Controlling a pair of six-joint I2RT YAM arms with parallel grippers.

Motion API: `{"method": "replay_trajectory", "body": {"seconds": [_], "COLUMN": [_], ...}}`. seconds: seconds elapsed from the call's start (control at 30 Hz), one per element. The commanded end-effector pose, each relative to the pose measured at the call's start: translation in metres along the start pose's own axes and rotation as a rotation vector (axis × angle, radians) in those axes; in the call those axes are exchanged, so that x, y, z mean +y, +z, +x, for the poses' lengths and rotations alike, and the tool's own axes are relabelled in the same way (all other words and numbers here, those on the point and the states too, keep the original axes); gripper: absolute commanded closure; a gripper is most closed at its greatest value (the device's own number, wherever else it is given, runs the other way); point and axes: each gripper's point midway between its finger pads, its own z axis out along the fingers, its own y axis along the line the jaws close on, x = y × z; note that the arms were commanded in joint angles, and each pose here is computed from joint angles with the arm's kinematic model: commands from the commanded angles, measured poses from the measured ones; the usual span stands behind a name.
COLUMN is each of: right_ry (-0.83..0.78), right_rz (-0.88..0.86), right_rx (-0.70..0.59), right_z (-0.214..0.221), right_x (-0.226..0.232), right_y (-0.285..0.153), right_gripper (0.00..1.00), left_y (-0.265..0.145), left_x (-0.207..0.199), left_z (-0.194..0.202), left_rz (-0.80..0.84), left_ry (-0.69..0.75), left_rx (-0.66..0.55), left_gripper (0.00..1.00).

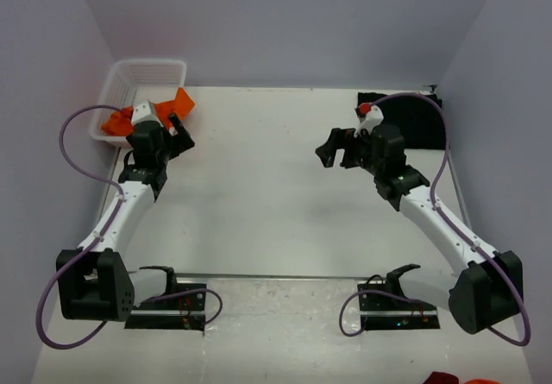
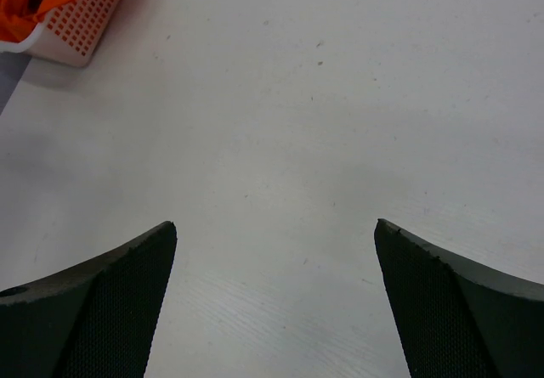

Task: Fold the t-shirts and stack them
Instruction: Grab crumpled tshirt from bin with the left arm

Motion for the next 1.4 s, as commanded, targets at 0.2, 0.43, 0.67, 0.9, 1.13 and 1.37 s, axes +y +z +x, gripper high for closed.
{"method": "replay_trajectory", "body": {"seconds": [0.2, 0.43, 0.67, 0.9, 1.13, 1.37], "right_ry": [-0.026, -0.015, -0.029, -0.016, -0.02, -0.017], "right_rz": [-0.059, -0.128, -0.085, -0.1, -0.092, -0.074], "right_rx": [-0.138, -0.139, -0.188, -0.153, -0.161, -0.169], "right_z": [-0.049, -0.052, -0.053, -0.046, -0.046, -0.047], "right_x": [0.026, 0.045, 0.037, 0.038, 0.036, 0.033], "right_y": [-0.04, -0.067, -0.081, -0.073, -0.074, -0.073], "right_gripper": [0.01, 0.01, 0.01, 0.01, 0.01, 0.01], "left_y": [-0.001, 0.05, 0.09, 0.123, 0.145, 0.153], "left_x": [0.003, 0.029, 0.045, 0.05, 0.054, 0.057], "left_z": [-0.104, -0.106, -0.094, -0.084, -0.073, -0.073], "left_rz": [-0.15, -0.361, -0.466, -0.504, -0.534, -0.56], "left_ry": [0.088, 0.21, 0.268, 0.298, 0.31, 0.323], "left_rx": [-0.223, -0.15, -0.072, -0.04, -0.007, -0.001], "left_gripper": [0.0, 0.02, 0.09, 0.16, 0.29, 0.34]}}
